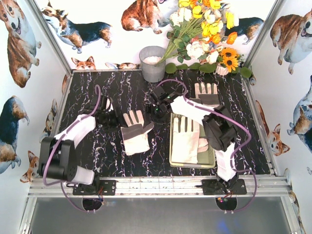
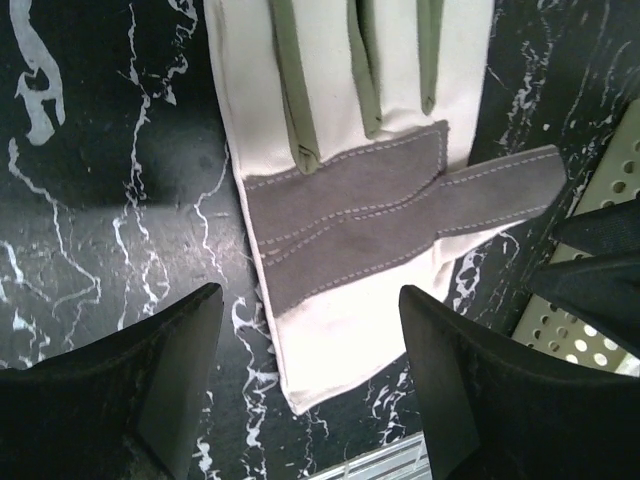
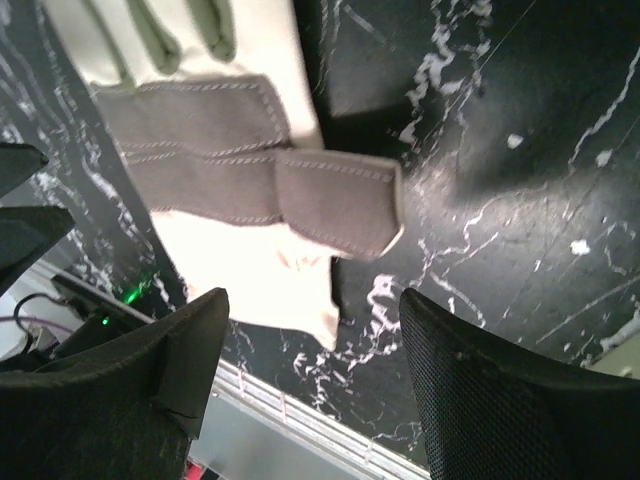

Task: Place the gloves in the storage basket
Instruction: Move the glove to the center of the board, then pick up the glove from the center of the board.

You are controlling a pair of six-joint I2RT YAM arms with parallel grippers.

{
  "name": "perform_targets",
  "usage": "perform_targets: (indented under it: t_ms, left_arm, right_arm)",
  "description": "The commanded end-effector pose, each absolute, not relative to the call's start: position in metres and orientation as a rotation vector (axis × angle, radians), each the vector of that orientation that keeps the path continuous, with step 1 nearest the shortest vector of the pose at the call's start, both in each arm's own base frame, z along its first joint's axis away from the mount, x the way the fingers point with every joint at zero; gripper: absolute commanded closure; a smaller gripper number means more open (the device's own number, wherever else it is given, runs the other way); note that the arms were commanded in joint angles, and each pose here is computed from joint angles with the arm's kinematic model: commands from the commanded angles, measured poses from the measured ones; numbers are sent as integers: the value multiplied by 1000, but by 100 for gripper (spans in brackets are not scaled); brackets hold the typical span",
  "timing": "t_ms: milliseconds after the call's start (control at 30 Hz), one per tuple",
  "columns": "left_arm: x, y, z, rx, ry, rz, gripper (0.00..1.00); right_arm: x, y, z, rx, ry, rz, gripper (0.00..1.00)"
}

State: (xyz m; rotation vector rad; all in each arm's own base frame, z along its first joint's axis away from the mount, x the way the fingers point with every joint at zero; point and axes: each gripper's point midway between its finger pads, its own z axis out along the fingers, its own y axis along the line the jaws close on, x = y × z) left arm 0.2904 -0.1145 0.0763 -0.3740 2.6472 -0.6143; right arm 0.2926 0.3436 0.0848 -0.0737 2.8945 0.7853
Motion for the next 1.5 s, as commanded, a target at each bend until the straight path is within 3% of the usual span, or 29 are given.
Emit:
perform_targets:
  t_ms: [0, 167, 433, 733, 933, 1067, 1200, 1267, 1333, 1467]
  left_arm:
    - [302, -117, 71, -282, 2639, -698, 35]
    - [304, -112, 58, -221, 2699, -667, 38]
    - [305, -112, 37, -122, 2732, -671, 44]
    - [331, -123, 28, -104, 2700, -749, 60]
    - [340, -123, 25, -108, 2710, -746, 63]
    - [341, -121, 32, -111, 2695, -742, 52]
    - [347, -116, 57, -105, 2649, -687, 42]
    - [349, -113, 70, -102, 2616, -665, 38]
    - [352, -110, 88, -102, 2564, -642, 35]
    - [358, -103, 113, -147, 2483, -590, 32]
  right_arm:
    - [317, 350, 89, -69, 2847, 753, 30]
    - [323, 350, 72, -50, 2880, 705, 35]
    - [323, 343, 55, -31, 2929, 608, 52]
    - [329, 340, 39, 47, 2943, 539, 76]
    - [330, 333, 32, 72, 2945, 474, 85]
    - [328, 342, 44, -1, 2934, 563, 79]
    - [332, 348, 79, -73, 2848, 648, 51]
    - [333, 352, 108, -146, 2778, 715, 42]
    - [334, 350, 135, -200, 2716, 741, 37]
    - [335, 327, 177, -223, 2638, 694, 37]
